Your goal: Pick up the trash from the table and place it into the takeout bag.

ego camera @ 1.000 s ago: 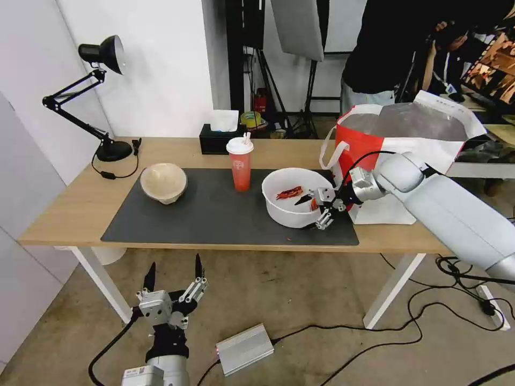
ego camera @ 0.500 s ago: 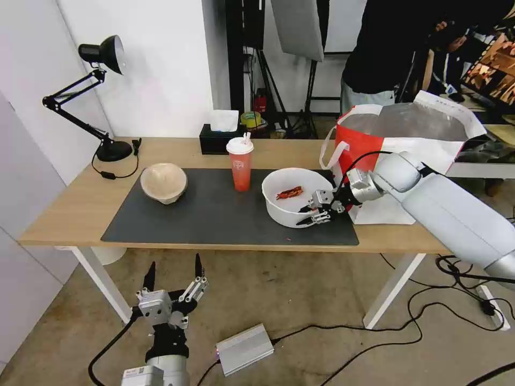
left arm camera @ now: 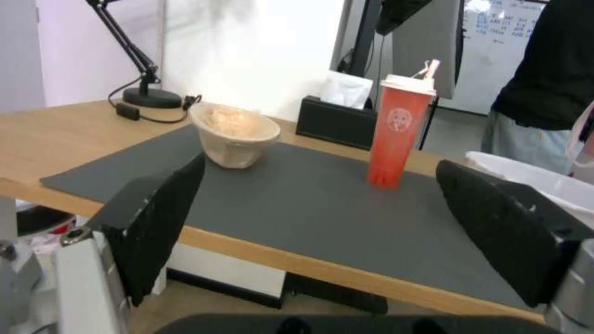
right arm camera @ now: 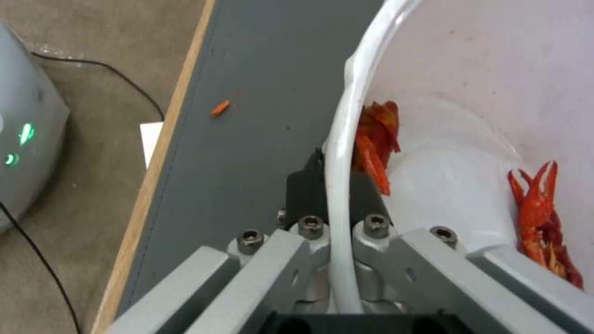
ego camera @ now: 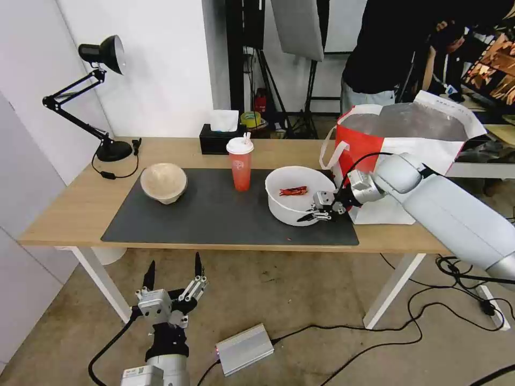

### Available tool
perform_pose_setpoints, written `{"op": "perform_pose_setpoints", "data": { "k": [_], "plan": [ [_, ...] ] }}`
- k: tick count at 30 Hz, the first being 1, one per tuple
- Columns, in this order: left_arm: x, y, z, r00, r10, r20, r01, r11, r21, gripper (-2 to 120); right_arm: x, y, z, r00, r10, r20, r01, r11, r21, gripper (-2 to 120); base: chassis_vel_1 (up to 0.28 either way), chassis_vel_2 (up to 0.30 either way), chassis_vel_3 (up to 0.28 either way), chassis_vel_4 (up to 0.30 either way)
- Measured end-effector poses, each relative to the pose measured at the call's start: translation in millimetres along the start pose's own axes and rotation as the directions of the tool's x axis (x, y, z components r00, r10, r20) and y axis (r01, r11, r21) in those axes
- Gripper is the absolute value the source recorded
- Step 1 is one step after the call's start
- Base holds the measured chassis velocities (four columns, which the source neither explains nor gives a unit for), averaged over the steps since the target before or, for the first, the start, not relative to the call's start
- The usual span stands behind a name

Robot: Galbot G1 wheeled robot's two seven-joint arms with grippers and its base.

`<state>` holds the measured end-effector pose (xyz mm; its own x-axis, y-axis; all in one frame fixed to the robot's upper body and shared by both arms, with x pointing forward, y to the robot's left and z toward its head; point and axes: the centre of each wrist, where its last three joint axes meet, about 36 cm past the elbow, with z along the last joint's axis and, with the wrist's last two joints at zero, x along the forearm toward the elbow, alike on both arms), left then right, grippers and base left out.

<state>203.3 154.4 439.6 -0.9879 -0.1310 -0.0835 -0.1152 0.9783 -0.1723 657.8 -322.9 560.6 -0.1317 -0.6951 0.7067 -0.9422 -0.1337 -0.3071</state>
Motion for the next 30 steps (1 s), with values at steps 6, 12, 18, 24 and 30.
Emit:
{"op": "perform_pose_setpoints", "data": {
  "k": [6, 12, 18, 24, 30],
  "plan": [
    [-0.1, 0.6, -0.4, 1.0, -0.002, 0.001, 0.002, 1.0, -0.001, 100, 9.8, -2.1, -5.2, 0.999, 0.019, 0.025, -0.019, 1.0, 0.005, 0, 0.0, 0.0, 0.0, 0.0],
    [-0.1, 0.6, -1.0, 1.0, -0.002, 0.003, 0.002, 1.0, 0.0, 100, 23.8, 1.9, -18.2, 0.997, 0.03, 0.067, -0.032, 0.999, 0.028, 0, 0.0, 0.0, 0.0, 0.0],
    [-0.1, 0.5, -1.6, 1.0, -0.002, 0.004, 0.002, 1.0, 0.001, 100, 30.6, 9.6, -32.0, 0.995, 0.021, 0.098, -0.025, 0.999, 0.045, 0, 0.0, 0.0, 0.0, 0.0],
    [0.7, -0.2, -1.8, 1.0, -0.001, 0.004, 0.001, 1.0, 0.004, 100, 32.0, 22.4, -50.7, 0.991, -0.009, 0.136, 0.0, 0.998, 0.065, 0, 0.0, 0.0, 0.0, 0.0],
    [1.5, -0.6, -2.3, 1.0, 0.0, 0.006, 0.0, 1.0, 0.005, 100, 26.5, 34.8, -57.7, 0.986, -0.046, 0.162, 0.038, 0.998, 0.054, 0, 0.0, 0.0, 0.0, 0.0]
  ]
}}
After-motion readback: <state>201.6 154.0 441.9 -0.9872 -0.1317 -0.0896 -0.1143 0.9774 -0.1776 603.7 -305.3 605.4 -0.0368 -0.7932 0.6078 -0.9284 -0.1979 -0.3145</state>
